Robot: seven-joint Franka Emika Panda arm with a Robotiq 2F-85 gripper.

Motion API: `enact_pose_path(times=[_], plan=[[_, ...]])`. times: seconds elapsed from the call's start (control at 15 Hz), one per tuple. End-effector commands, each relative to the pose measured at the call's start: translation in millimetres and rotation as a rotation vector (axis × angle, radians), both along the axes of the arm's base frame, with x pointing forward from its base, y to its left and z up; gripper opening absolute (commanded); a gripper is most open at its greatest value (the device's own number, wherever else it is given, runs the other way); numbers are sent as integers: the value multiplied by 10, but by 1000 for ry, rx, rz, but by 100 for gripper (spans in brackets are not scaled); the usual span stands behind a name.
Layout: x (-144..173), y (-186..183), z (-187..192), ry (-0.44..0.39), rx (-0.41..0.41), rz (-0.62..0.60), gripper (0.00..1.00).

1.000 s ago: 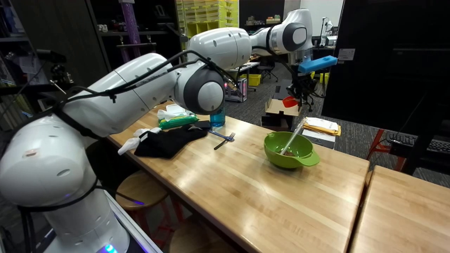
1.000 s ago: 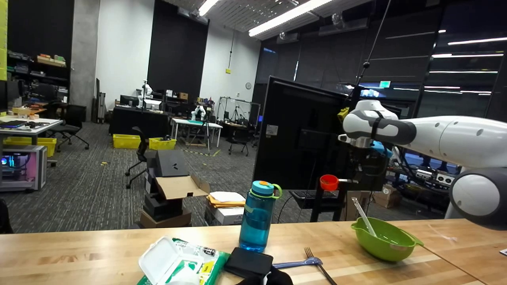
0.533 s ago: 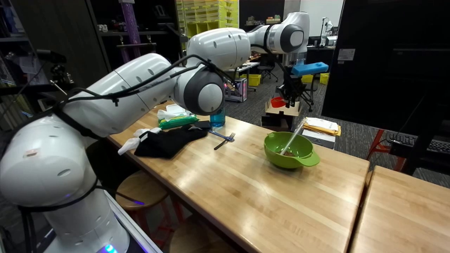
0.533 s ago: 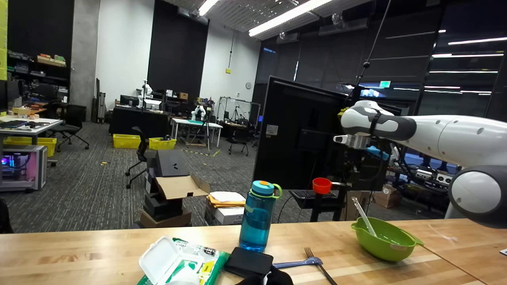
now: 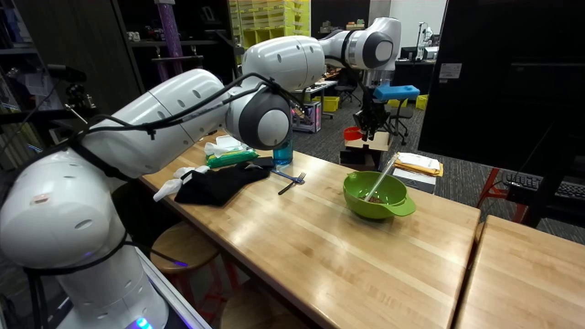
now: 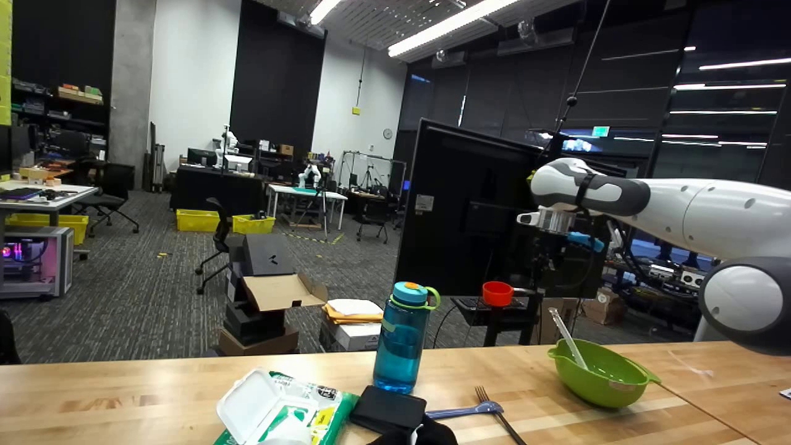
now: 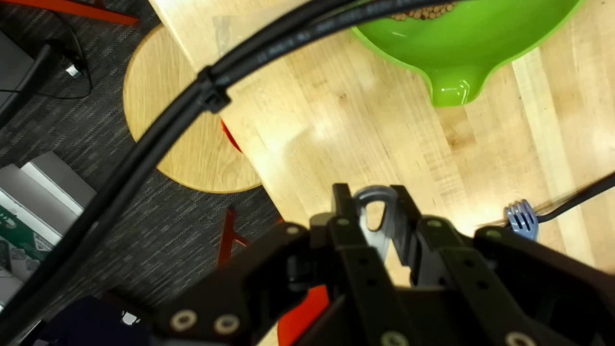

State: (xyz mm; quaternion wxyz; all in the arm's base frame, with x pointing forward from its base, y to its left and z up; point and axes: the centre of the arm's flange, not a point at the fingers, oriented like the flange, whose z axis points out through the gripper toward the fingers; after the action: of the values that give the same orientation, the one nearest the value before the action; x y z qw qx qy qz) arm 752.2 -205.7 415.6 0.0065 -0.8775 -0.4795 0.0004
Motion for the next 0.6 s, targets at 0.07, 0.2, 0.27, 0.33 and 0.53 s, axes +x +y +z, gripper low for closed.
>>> enact_pose_path(times=[0.07, 0.2, 0.27, 0.33, 0.53], plan=[[-707, 277, -106, 1, 58, -8, 6], [-716, 279, -114, 0, 69, -19, 6], [-720, 273, -115, -2, 76, -27, 6], [-723, 268, -119, -6, 82, -34, 6], [-733, 229, -125, -17, 87, -75, 6]])
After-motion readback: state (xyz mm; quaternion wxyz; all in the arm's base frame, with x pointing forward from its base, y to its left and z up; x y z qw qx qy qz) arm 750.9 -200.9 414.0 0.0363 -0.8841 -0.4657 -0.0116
